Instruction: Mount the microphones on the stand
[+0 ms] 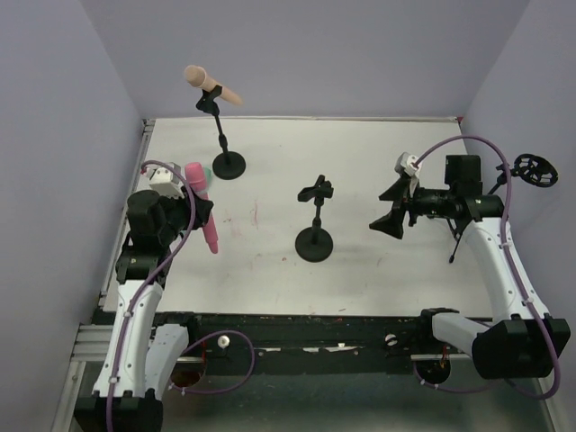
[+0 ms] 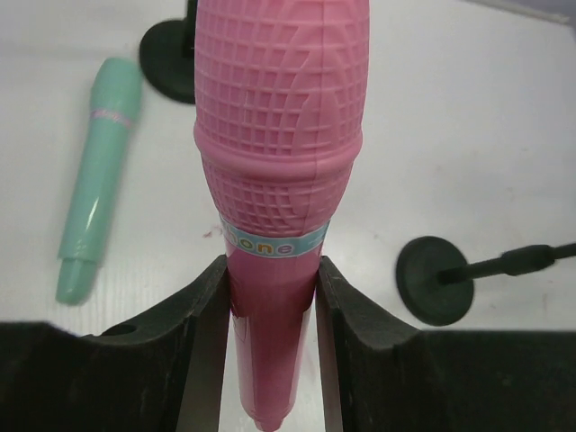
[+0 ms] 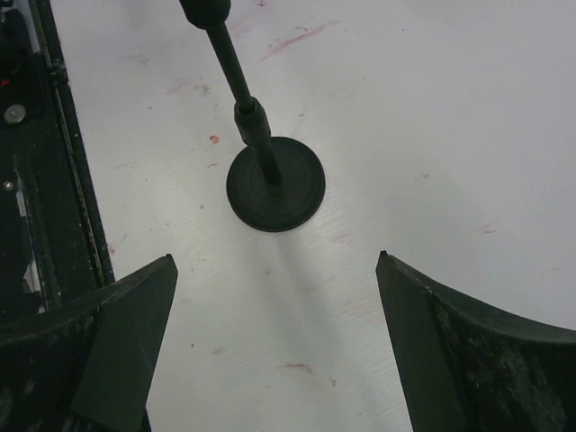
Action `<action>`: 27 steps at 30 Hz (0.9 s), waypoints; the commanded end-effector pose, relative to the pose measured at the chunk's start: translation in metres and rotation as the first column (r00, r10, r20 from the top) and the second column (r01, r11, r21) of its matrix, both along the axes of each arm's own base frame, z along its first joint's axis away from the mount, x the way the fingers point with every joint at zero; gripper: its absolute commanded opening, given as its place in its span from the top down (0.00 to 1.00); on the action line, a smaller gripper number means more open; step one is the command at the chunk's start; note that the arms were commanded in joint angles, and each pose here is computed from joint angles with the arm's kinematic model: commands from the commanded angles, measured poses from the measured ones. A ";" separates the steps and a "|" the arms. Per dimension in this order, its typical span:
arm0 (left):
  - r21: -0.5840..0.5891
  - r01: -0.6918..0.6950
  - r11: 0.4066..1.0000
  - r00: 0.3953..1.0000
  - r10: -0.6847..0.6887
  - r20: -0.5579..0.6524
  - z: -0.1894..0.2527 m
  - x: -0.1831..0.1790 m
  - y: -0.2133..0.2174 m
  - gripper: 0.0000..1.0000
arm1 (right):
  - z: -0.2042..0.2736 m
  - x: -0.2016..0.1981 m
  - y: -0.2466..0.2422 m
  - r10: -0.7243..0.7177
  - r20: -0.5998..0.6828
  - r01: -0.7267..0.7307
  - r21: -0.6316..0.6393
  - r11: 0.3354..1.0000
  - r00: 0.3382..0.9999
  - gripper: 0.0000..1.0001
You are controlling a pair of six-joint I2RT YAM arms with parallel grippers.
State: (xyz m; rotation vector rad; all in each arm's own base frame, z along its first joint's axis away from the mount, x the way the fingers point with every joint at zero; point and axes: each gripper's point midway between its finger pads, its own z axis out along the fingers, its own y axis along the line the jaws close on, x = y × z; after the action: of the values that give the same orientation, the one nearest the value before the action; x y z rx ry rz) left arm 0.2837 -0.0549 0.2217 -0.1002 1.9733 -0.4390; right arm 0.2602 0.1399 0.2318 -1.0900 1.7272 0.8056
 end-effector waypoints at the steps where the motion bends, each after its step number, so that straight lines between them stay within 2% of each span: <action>1: -0.050 0.238 0.970 0.932 -0.214 0.294 0.073 -0.022 -0.049 1.00 | 0.029 -0.023 0.004 0.087 -0.017 -0.086 0.010 0.996 0.996 0.00; 3: -0.034 0.316 0.948 0.878 -0.279 0.390 0.096 -0.037 -0.062 1.00 | 0.042 -0.027 0.006 0.110 -0.017 -0.110 0.020 0.994 0.994 0.00; 7: 0.038 0.480 0.877 0.747 -0.430 0.507 0.129 -0.066 -0.092 1.00 | 0.054 -0.024 0.006 0.122 -0.009 -0.122 0.016 0.992 0.992 0.00; 12: 0.126 0.599 0.791 0.607 -0.552 0.572 0.169 -0.095 -0.118 1.00 | 0.079 -0.021 0.014 0.156 0.019 -0.157 0.030 0.987 0.988 0.00; 19: 0.121 0.724 0.679 0.465 -0.610 0.641 0.244 -0.115 -0.156 1.00 | 0.125 -0.022 0.036 0.255 0.044 -0.258 0.118 0.959 0.966 0.00; 22: 0.130 0.764 0.632 0.413 -0.634 0.654 0.271 -0.119 -0.184 1.00 | 0.140 -0.025 0.042 0.298 0.047 -0.302 0.160 0.940 0.953 0.00; 27: 0.062 0.794 0.605 0.429 -0.629 0.648 0.292 -0.096 -0.233 1.00 | 0.174 -0.040 0.054 0.372 0.060 -0.375 0.252 0.892 0.926 0.00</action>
State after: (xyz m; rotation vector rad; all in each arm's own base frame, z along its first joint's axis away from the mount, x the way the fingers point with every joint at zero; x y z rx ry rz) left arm 0.1619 -0.2560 0.4984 0.7678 1.1624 -1.1262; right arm 0.2458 0.1826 0.3764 -1.2736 1.4493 1.0529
